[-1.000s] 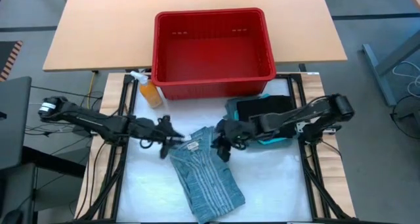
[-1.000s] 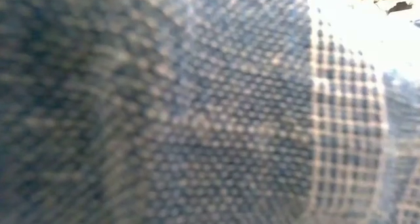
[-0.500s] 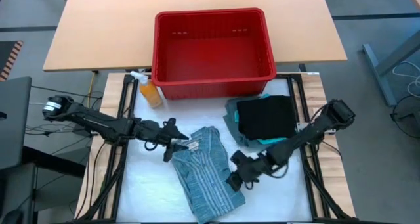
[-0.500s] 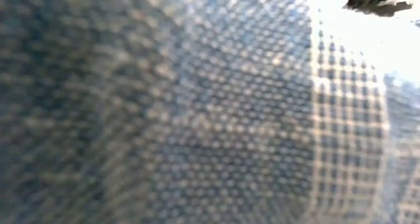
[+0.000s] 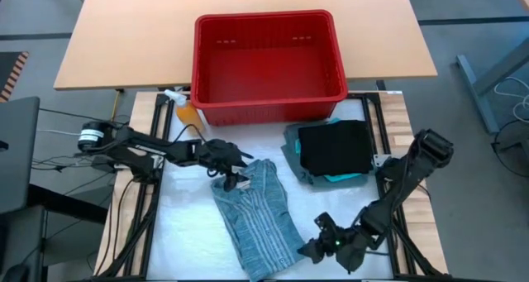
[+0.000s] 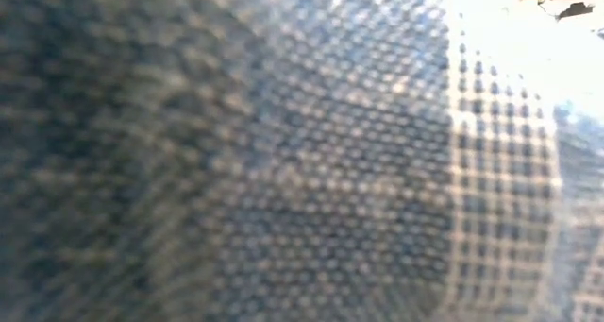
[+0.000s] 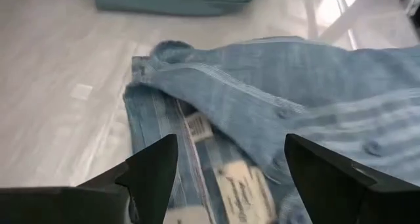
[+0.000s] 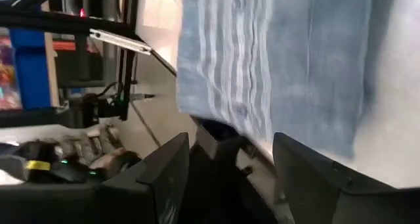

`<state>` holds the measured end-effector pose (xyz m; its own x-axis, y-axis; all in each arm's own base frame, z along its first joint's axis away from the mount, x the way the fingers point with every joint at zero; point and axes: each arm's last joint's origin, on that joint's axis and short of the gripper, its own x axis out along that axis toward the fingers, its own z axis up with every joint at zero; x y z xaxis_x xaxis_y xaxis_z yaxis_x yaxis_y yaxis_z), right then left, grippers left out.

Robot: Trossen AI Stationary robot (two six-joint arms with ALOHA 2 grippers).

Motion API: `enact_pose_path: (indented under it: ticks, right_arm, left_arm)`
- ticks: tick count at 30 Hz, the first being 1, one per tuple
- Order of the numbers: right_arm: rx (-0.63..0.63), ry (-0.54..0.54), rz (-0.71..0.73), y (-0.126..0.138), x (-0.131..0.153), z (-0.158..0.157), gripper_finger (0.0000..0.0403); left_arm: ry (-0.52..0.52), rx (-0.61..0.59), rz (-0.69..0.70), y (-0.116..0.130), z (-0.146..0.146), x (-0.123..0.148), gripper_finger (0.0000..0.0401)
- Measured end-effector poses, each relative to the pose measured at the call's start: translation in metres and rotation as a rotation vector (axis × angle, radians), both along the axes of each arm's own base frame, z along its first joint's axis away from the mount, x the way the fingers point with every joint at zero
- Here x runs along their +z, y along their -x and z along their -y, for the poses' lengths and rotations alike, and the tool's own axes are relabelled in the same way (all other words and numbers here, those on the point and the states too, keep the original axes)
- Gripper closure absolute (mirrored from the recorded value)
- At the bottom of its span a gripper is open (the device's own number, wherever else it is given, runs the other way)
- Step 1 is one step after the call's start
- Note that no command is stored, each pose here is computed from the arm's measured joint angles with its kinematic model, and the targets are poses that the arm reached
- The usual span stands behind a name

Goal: Fold Laundry from Bin
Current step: Fold the blue patterned polo

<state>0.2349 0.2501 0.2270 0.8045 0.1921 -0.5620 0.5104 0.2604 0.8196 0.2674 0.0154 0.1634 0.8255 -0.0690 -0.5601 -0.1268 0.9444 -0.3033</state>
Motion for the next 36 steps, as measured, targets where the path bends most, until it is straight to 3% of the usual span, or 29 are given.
enact_pose_path:
  ticks: [10, 14, 23, 31, 33, 36]
  right_arm:
    - [0.004, -0.243, -0.057, 0.000, -0.046, -0.044, 0.0158]
    - [-0.045, -0.263, -0.070, -0.006, -0.066, -0.051, 0.0158]
    - [-0.187, -0.135, -0.032, -0.014, -0.079, -0.039, 0.0158]
    - [-0.218, -0.097, -0.091, -0.017, -0.085, -0.030, 0.0160]
    - [-0.220, -0.070, -0.119, -0.018, -0.087, -0.026, 0.0169]
    - [-0.235, -0.025, -0.148, -0.018, -0.090, -0.020, 0.0215]
  left_arm:
    - [-0.012, -0.020, -0.066, -0.013, -0.001, -0.019, 0.0131]
    - [-0.011, -0.022, -0.053, -0.013, -0.001, -0.017, 0.0131]
    - [0.007, -0.029, -0.073, -0.012, 0.000, -0.019, 0.0131]
    - [0.004, -0.024, -0.083, -0.011, 0.000, -0.019, 0.0131]
    - [0.003, -0.023, -0.083, -0.011, -0.001, -0.019, 0.0131]
    - [0.004, -0.025, -0.084, -0.011, 0.000, -0.019, 0.0131]
